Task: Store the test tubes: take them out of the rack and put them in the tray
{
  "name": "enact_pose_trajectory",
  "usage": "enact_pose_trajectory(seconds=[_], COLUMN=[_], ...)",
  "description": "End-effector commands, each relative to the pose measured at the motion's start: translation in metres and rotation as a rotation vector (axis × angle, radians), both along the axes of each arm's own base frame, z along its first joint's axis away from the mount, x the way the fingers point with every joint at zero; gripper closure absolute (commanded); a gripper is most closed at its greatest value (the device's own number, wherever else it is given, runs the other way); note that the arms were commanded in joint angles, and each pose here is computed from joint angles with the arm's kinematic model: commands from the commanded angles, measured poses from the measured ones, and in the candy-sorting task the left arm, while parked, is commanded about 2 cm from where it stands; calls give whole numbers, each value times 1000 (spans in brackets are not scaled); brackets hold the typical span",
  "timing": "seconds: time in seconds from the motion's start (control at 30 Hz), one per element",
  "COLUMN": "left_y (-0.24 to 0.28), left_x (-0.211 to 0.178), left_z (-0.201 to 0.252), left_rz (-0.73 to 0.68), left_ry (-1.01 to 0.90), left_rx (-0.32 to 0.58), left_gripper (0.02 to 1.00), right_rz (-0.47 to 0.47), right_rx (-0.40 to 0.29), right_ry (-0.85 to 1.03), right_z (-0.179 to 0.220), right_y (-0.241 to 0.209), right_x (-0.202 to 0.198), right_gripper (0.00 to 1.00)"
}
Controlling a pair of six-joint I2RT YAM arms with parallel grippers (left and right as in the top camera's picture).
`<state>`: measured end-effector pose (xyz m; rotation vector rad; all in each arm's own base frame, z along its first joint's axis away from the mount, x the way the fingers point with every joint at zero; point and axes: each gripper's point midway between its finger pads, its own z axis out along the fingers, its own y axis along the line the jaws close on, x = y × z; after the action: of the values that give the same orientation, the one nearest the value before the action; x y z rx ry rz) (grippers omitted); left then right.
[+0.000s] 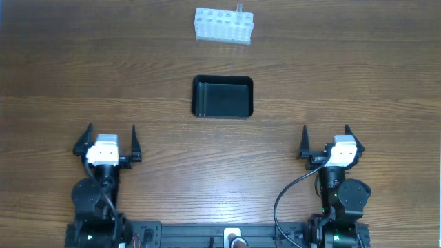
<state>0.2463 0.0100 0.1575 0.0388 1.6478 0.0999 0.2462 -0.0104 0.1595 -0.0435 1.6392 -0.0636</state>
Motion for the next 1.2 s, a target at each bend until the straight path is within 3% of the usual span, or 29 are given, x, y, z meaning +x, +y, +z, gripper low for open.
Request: enact_pose_trajectory(seconds=[0.03,0.53,1.2], left_y=[-8,9,9], left_x=[0,-1,-1], left_z=[0,2,1], left_rz=[-33,66,66], left_ry=[-9,-29,-27], left_rx=[-278,-272,-272], left_gripper=[20,20,18], right_rz=[9,8,8], right_rx=[10,10,10], right_ry=[-2,-1,-2], right_z=[-1,-1,-1], right_y=[1,1,1], right_x=[0,0,0], right_gripper=[9,7,9])
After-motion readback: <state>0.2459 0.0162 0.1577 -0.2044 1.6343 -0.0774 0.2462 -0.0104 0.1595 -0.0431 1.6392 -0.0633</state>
